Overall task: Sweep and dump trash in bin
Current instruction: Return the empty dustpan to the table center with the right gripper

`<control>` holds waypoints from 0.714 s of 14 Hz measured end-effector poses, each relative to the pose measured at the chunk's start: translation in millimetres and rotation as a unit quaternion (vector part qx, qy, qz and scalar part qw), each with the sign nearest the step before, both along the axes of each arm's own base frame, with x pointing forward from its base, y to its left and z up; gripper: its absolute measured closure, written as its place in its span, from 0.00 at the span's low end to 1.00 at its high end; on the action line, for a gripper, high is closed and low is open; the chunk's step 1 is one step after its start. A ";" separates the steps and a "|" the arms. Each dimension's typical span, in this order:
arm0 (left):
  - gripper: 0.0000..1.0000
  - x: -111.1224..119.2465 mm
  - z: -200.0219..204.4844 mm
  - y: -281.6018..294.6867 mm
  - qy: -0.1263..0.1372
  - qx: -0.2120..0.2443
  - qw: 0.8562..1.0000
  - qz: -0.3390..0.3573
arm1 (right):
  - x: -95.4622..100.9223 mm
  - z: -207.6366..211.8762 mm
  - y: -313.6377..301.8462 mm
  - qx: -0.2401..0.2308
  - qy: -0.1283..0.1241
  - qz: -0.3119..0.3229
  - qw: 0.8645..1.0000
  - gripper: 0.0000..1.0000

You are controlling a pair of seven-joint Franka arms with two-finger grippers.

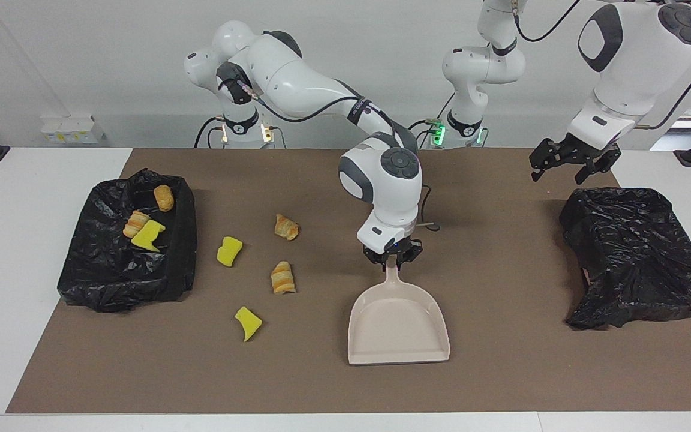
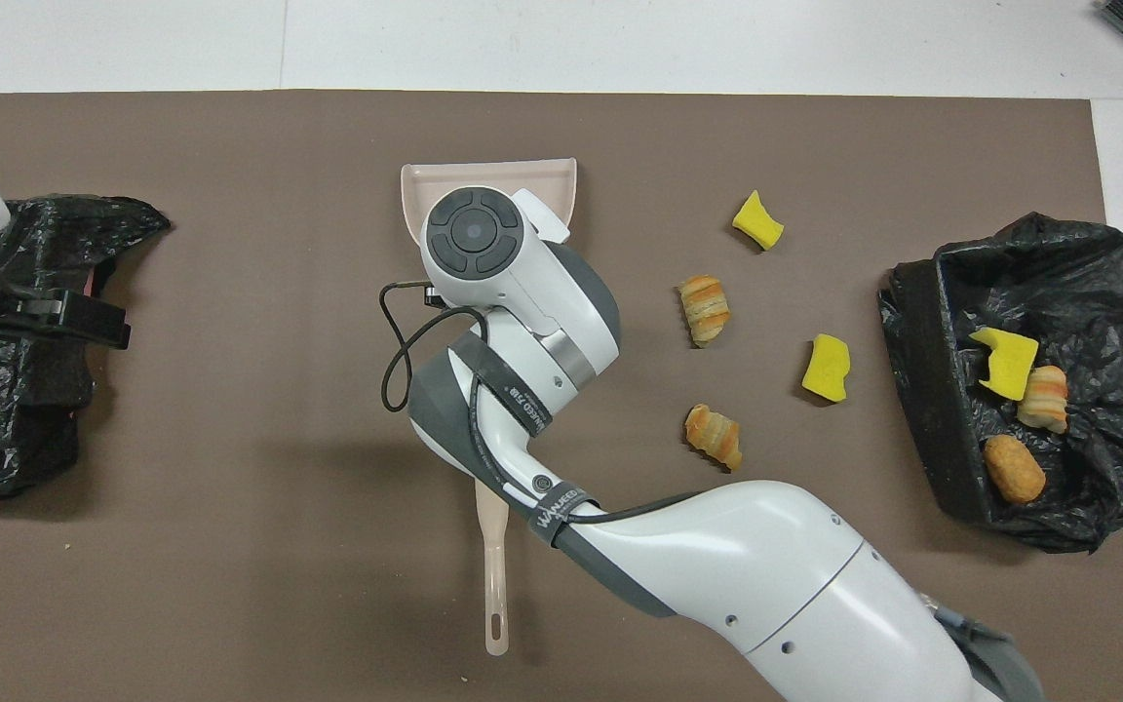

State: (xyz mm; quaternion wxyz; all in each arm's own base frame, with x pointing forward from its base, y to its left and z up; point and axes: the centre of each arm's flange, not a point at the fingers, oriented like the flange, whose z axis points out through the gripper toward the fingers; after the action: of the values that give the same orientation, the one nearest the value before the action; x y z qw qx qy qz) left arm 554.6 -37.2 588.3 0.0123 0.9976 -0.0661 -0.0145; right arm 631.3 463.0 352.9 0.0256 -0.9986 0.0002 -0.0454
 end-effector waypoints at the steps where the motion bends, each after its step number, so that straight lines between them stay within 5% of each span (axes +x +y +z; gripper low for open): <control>1: 0.00 0.0 0.0 0.0 0.000 0.000 1.000 0.000 | 0.2 2.6 -0.1 0.001 -0.002 0.000 1.000 0.62; 5: 0.00 0.0 0.0 0.0 0.000 0.000 1.000 0.000 | -5.1 39.2 -2.4 0.004 -0.006 -0.001 1.000 0.51; 10: 0.00 0.0 0.0 0.0 0.000 0.000 1.000 0.000 | -49.7 97.7 -1.1 0.014 0.041 0.005 0.999 0.39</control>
State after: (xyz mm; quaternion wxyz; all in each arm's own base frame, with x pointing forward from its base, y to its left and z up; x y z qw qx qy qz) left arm 554.6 -37.2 588.3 0.0123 0.9976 -0.0661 -0.0145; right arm 581.6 461.8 450.6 0.0394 -0.9992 -0.0034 -0.0044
